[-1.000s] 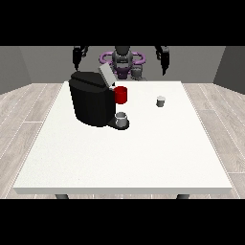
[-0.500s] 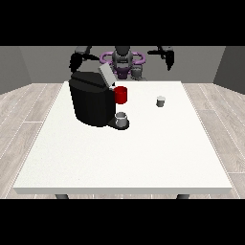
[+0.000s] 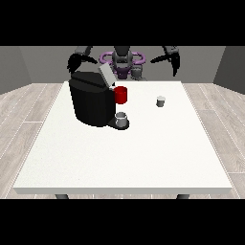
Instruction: Insert the coffee pod into the coffee machine and close the lid
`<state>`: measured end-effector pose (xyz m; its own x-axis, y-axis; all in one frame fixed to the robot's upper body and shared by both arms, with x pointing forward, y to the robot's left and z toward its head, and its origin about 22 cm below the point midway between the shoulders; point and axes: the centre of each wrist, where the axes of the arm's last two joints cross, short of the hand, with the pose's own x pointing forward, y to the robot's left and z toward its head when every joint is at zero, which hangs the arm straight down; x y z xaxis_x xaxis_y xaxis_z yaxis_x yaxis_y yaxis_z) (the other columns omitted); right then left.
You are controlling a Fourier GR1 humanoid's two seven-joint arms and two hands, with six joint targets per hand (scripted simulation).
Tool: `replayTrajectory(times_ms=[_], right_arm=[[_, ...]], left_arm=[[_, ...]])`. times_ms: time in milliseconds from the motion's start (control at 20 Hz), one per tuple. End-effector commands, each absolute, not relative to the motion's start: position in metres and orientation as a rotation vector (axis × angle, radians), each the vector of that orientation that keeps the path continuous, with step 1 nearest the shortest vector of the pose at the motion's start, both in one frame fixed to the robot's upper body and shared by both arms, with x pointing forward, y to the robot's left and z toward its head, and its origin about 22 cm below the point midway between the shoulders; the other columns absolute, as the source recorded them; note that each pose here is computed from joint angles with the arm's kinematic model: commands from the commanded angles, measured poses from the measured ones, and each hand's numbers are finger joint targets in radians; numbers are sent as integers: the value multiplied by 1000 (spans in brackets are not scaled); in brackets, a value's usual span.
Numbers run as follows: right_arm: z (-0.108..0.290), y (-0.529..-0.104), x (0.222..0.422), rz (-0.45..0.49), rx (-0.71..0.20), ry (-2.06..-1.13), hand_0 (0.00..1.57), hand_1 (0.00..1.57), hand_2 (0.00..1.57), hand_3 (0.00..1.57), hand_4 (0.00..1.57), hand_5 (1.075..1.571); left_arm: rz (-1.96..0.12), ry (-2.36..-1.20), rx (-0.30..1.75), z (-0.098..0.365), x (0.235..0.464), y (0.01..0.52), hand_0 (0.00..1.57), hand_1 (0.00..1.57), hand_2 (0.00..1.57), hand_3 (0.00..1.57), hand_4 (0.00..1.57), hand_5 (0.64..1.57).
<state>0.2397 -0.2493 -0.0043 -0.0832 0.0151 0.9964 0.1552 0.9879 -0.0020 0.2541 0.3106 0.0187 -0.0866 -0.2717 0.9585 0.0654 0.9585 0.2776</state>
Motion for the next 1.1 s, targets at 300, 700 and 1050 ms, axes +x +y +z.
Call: replayTrajectory(times_ms=[300, 700, 1050], right_arm=[[14, -232, 255, -100, -54, -1688, 0, 0, 0, 0, 281, 1571], [14, -214, 271, -49, -85, -1716, 0, 0, 0, 0, 393, 1571], [-3, -231, 282, -73, -144, -1643, 0, 0, 0, 0, 423, 1571]], left_arm=[[-340, -1490, 231, 13, 294, 337, 0, 0, 0, 0, 0, 1571], [-334, -1461, 286, 11, 328, 346, 0, 0, 0, 0, 0, 1571], [-521, -1364, 324, 13, 333, 347, 0, 0, 113, 0, 0, 1571]])
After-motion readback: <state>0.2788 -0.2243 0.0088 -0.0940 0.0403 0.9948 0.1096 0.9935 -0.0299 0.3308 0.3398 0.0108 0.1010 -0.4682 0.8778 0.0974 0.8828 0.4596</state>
